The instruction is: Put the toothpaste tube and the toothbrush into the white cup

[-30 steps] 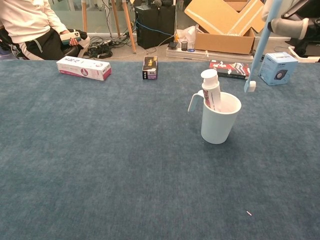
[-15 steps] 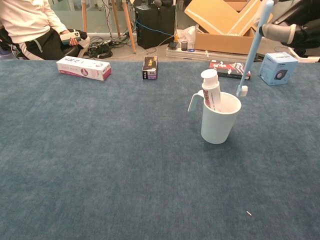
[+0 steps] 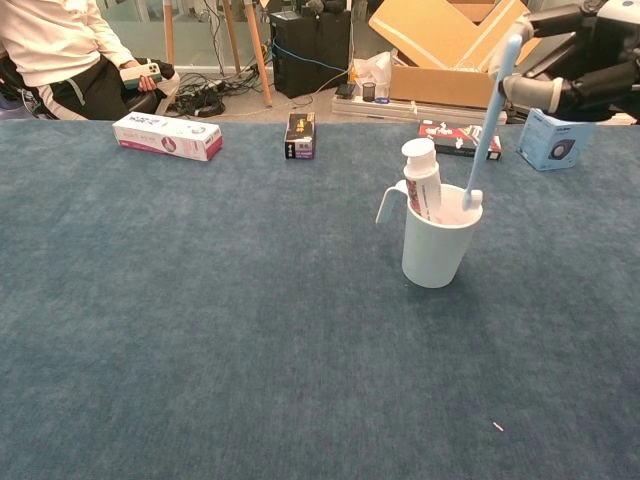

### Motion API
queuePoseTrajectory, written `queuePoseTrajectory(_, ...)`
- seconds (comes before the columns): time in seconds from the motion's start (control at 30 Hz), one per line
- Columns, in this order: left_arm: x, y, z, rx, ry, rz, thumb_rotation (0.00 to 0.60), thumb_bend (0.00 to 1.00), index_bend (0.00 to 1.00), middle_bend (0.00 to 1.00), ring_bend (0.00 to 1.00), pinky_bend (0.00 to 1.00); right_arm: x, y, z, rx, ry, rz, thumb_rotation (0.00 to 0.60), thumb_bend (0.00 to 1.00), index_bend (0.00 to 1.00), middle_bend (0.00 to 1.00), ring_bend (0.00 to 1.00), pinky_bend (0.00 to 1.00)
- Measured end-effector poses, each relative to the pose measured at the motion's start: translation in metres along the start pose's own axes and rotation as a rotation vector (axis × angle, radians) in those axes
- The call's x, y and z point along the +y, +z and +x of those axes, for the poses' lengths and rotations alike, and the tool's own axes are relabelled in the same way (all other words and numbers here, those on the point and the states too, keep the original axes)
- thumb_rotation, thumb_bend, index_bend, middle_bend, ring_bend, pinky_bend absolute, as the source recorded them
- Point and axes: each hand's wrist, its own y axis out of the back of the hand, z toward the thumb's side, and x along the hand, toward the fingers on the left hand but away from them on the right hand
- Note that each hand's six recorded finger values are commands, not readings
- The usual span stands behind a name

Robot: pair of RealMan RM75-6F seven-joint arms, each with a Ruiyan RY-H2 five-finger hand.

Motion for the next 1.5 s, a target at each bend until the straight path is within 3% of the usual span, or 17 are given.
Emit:
queuePoseTrajectory(1.13,0.001,0.000,-0.001,-0.003,-0.001,-0.005,0.600,0.50,0.22,0.17,0.03,0.03,-0.008,-0.032,-0.008,-0.080,0.022,-0.007,0.600,0.25,0.61,1.00,1.00,1.00)
queuePoseTrajectory(1.5,0.000,-0.001,0.000,0.001,-0.004,-0.003,0.600,0.50,0.22,0.17,0.03,0.03,-0.003,-0.046,-0.002,-0.114,0.010,-0.003,0.600,0.20,0.61,1.00,1.00,1.00)
